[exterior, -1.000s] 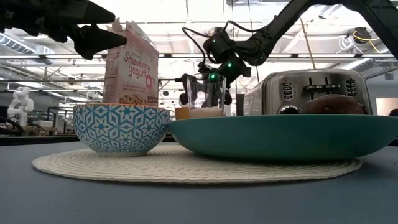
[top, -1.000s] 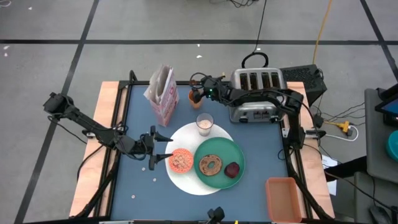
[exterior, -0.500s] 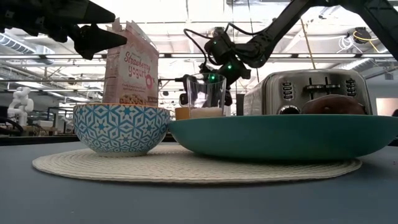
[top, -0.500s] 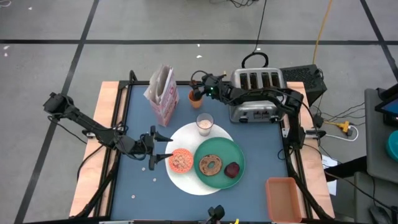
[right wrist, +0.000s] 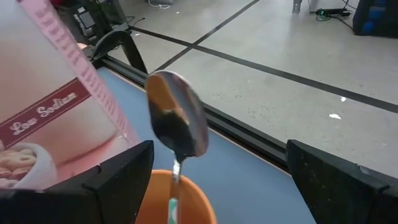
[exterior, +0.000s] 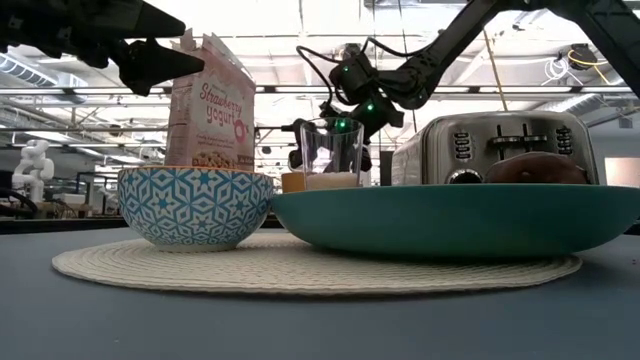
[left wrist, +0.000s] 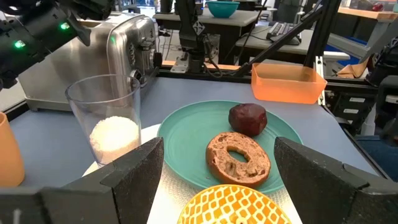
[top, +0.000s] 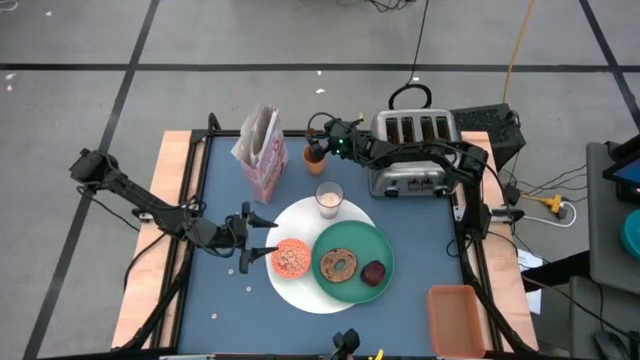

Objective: Arrange a breakfast setting
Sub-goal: Put the white spoon on the table to the right of the green plate

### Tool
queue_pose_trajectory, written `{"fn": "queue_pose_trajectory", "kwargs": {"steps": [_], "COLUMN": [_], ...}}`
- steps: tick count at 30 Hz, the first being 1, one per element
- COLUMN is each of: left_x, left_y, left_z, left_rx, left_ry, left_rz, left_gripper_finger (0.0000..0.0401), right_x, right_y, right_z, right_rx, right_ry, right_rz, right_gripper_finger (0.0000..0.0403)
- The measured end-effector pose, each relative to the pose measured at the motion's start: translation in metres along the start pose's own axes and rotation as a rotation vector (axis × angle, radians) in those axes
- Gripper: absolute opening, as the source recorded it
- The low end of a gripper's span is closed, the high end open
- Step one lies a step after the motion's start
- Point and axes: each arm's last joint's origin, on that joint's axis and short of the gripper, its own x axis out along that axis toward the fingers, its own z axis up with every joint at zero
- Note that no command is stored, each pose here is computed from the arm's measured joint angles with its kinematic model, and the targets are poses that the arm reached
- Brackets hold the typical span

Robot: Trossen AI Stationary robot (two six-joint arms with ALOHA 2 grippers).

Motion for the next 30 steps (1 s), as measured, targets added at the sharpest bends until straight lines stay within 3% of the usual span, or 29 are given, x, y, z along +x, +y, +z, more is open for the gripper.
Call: {"fn": "queue_pose_trajectory", "kwargs": {"steps": [14, 30], "left_x": [0.000, 0.000], "left_y": [0.000, 0.000], "left_z": [0.000, 0.000], "left_rx": [0.000, -0.004], "left_ry": [0.000, 0.000], "left_rz": [0.000, 0.001], "left_gripper_finger": [0.0308, 0.0308], "right_x": [0.018, 0.018], "right_y": [-0.002, 0.001], "right_z": [-0.019, -0.017], "right_rx": [0.008, 0.010], "right_ry": [0.002, -0.010], "right_rz": [0.000, 0.061], "right_gripper_finger": [0.0357, 0.0357]}}
